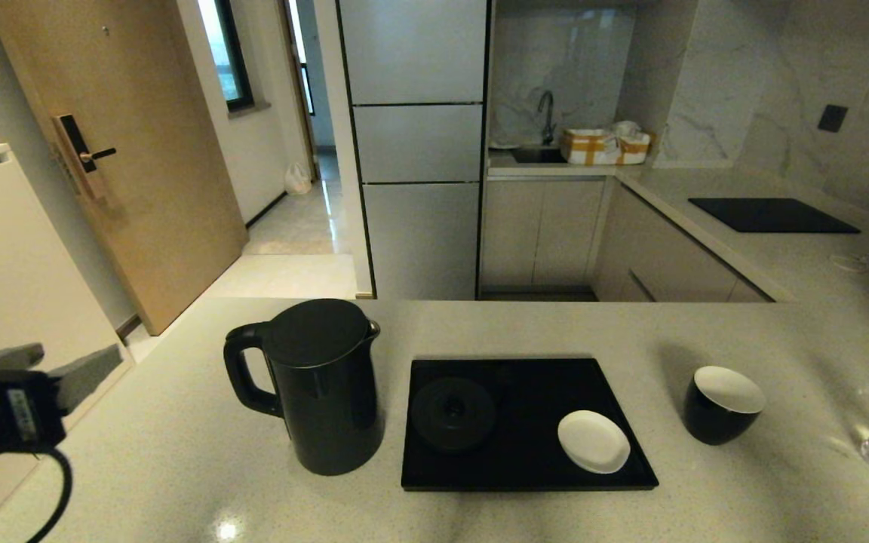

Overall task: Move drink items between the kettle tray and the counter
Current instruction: Return the kettle to its original position

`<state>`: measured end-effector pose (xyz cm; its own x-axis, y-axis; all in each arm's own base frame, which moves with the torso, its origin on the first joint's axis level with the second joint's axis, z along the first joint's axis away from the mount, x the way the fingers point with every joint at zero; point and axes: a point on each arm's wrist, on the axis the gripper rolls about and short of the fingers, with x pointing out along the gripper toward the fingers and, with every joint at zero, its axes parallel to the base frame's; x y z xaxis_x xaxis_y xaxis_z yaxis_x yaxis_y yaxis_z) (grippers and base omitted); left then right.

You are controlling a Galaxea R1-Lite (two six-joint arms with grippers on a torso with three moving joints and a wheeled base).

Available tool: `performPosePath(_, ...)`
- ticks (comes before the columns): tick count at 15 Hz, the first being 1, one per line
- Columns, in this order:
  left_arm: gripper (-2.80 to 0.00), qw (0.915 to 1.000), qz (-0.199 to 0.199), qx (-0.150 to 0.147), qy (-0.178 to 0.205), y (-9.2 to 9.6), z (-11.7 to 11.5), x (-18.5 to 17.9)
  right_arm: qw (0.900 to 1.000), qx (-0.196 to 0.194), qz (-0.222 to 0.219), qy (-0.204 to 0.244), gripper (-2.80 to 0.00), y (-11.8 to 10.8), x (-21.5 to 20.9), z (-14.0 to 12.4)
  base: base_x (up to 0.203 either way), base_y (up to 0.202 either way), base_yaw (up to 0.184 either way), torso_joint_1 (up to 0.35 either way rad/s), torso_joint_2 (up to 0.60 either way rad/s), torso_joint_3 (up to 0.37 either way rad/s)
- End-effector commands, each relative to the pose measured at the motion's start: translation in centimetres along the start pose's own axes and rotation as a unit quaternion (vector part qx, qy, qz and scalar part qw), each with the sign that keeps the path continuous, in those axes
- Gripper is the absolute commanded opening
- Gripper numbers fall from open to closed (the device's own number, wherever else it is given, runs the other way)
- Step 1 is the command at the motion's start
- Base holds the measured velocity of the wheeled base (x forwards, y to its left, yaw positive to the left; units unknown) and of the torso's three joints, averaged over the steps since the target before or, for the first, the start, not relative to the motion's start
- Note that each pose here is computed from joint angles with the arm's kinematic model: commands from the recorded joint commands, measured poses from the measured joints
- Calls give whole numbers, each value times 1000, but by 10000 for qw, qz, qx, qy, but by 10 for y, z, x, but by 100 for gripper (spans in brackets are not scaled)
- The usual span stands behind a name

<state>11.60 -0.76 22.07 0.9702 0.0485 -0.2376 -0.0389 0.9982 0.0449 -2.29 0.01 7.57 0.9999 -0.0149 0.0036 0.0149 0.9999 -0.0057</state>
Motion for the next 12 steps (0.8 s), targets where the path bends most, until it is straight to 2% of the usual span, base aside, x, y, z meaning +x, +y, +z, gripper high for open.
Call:
performPosePath(1,-280,10000,22,-67,18,6,-5,-45,10000,-2,-2,-5,-280,0,0,0,0,0,0,0,0,0)
performPosePath(5,-280,9986,47,-518,-47,19,-1,-143,10000,-2,-2,-5,-280,0,0,0,0,0,0,0,0,0)
performPosePath(7,-280,9981,64,-609,5,20,-4,-156,10000,-2,-2,-13,-280,0,0,0,0,0,0,0,0,0)
performPosePath(9,-280,9986,36,-530,-62,20,-28,-192,10000,-2,-2,-5,-280,0,0,0,0,0,0,0,0,0)
performPosePath(12,-280,9971,-194,-377,-633,18,-95,-237,10000,-2,-2,-5,-280,0,0,0,0,0,0,0,0,0)
